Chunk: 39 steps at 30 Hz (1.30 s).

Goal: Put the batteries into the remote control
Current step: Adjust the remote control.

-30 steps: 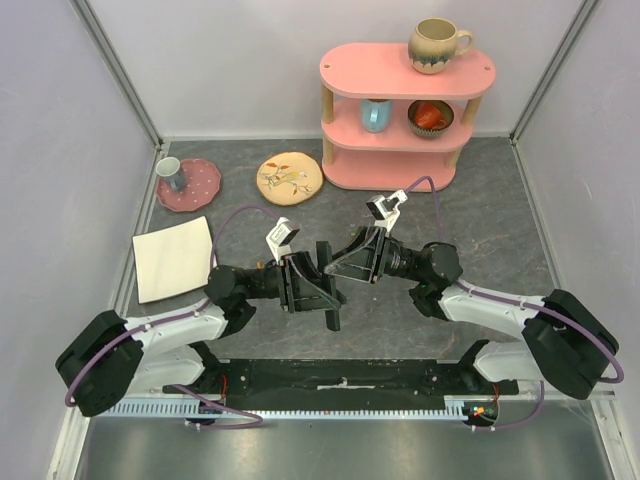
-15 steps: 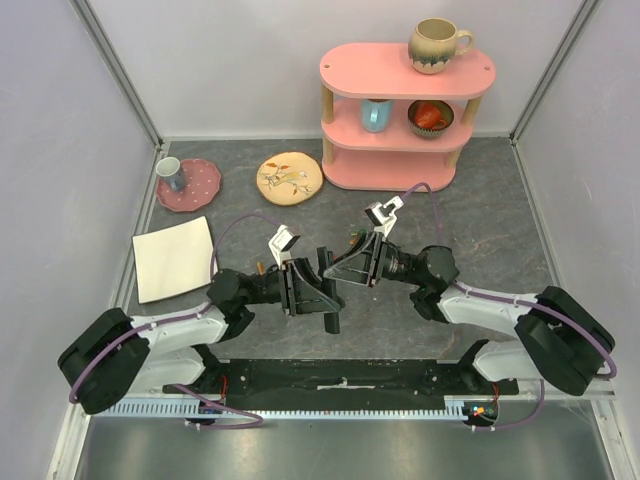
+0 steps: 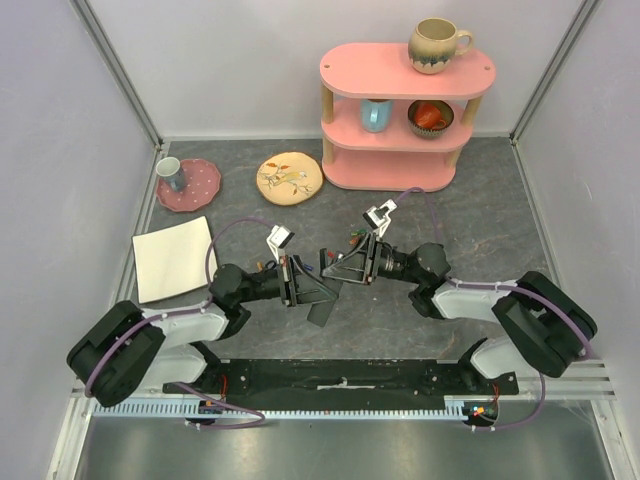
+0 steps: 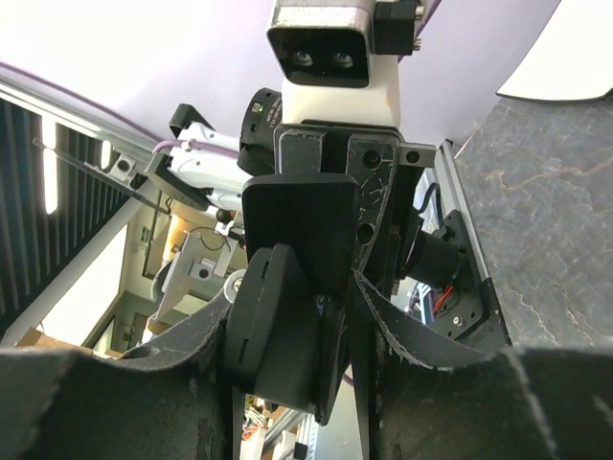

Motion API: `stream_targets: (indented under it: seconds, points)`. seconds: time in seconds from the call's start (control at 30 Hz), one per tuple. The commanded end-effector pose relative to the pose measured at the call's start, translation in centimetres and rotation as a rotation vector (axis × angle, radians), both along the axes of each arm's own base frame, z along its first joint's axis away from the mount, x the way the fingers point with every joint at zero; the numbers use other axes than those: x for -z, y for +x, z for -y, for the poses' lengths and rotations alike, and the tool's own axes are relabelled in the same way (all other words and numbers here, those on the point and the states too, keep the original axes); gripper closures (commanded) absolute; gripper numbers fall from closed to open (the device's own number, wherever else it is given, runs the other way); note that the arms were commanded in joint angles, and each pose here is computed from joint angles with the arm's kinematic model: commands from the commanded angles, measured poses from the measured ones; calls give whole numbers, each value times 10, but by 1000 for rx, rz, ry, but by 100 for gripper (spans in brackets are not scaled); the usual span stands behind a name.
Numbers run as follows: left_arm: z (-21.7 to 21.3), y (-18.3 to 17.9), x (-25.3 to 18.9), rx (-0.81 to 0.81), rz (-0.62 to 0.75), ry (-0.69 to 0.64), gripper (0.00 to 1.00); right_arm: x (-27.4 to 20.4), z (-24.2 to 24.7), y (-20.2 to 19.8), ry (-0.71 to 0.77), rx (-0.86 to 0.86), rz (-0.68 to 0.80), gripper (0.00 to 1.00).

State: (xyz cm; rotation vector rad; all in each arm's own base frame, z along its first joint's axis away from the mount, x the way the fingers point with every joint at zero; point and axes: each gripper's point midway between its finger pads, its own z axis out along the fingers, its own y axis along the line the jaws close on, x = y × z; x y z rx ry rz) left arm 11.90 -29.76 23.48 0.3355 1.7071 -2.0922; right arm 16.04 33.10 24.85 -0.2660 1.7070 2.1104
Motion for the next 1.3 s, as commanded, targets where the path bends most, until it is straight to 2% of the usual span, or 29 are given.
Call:
stream_targets:
  seconds: [0.0,0.17,0.43,0.67,0.83,0.97,1.03,1.1,1.27]
  points:
    - [-20,-12,-53,-2,267,-217,98,-55,23,-15,229,-5,316,61]
    - [-18,-4,-41,-5,240,-182,98,-51,27,2,211,30,311,60]
    - [-12,6,-24,-1,187,-138,98,-50,38,21,189,68,319,43]
    - [-7,13,-11,2,132,-105,98,-49,50,32,166,98,326,41]
    - [-4,17,-1,0,96,-84,98,-30,53,44,63,139,307,41]
    - [-4,17,4,2,80,-73,98,-12,54,55,-51,203,349,41]
    - [-4,18,3,-4,83,-76,98,1,55,58,-131,210,317,40]
    - [-5,19,4,-18,79,-77,98,9,57,62,-197,237,321,37]
    - [-5,22,-4,-42,102,-98,98,19,60,62,-224,261,274,27]
